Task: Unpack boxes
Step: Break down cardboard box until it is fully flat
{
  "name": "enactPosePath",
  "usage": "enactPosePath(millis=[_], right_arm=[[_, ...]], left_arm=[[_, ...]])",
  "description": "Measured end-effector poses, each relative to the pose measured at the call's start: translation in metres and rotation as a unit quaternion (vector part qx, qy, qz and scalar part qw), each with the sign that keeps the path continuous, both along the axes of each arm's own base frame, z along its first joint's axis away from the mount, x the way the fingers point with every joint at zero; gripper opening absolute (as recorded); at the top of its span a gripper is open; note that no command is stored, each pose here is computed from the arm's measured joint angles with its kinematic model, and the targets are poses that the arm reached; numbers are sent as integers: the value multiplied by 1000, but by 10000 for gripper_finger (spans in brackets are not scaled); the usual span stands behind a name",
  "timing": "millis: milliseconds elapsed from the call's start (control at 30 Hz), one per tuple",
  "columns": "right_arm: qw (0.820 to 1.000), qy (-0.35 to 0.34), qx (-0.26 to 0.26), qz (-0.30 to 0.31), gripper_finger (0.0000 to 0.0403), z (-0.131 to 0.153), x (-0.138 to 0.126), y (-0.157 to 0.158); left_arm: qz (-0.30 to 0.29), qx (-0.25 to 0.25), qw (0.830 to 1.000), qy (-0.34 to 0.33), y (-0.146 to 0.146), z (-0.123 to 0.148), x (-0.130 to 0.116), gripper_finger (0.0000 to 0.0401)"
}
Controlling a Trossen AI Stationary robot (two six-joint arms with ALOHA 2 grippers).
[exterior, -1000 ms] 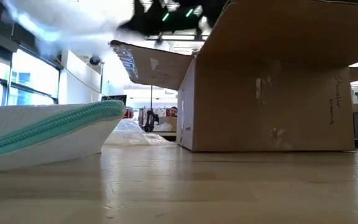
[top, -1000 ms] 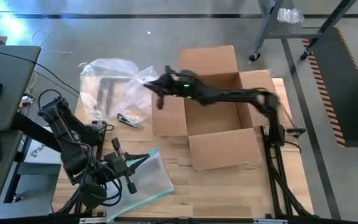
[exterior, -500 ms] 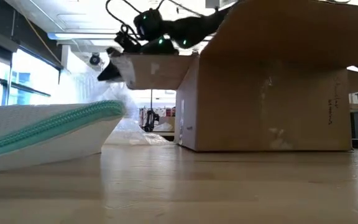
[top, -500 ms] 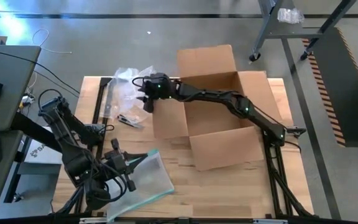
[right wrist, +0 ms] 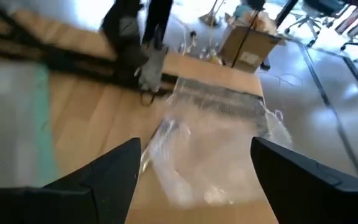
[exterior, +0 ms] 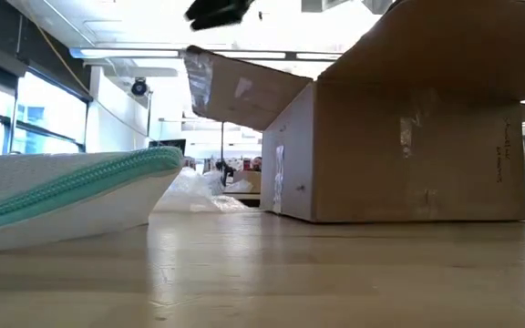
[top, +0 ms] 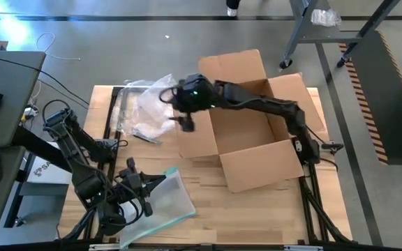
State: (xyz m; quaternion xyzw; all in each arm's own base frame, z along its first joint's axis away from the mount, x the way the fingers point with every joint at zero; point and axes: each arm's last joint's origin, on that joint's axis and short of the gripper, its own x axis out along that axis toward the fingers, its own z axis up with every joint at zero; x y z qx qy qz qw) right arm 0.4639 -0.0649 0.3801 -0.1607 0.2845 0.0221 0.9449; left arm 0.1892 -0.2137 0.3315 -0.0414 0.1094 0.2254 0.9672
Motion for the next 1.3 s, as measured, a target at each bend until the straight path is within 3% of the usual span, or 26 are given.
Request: enactPosePath(millis=[133, 267, 433, 533, 633, 733, 833, 900, 1033, 1167, 1300], right_arm=[[993, 86, -30, 75, 276, 24, -43, 50], [979, 158, -20, 130, 267, 47, -95, 105], [972, 200, -59, 104, 253, 54, -145, 189], [973, 200, -78, 80, 244, 53, -177, 238], [979, 196, -49, 39, 239, 48, -204, 276], [985, 172, -6, -7, 238, 43, -227, 309], [991, 129, 12, -38, 238, 40, -249, 333], [993, 101, 14, -53, 238, 36, -259, 346], [995, 60, 14, -74, 238, 32, -269, 360], [995, 57, 28, -83, 238, 28, -272, 366], [992, 53, 48, -102, 238, 27, -271, 367]], left_arm=[[-6, 0, 1000, 0, -3, -1, -3, 0], [-15, 25, 999, 23, -5, -6, 1, 0], [-13, 99, 991, 91, 4, -18, 24, 3], [-57, 133, 974, 172, 18, -19, 44, 24], [-165, 209, 932, 246, 30, -17, 62, 61], [-274, 319, 857, 298, 37, -12, 72, 109], [-291, 422, 777, 365, 50, -13, 74, 158], [-271, 461, 737, 413, 64, -16, 75, 189], [-238, 454, 699, 499, 100, -28, 80, 235], [-212, 472, 648, 558, 135, -56, 94, 247], [-210, 487, 651, 543, 155, -89, 118, 246]])
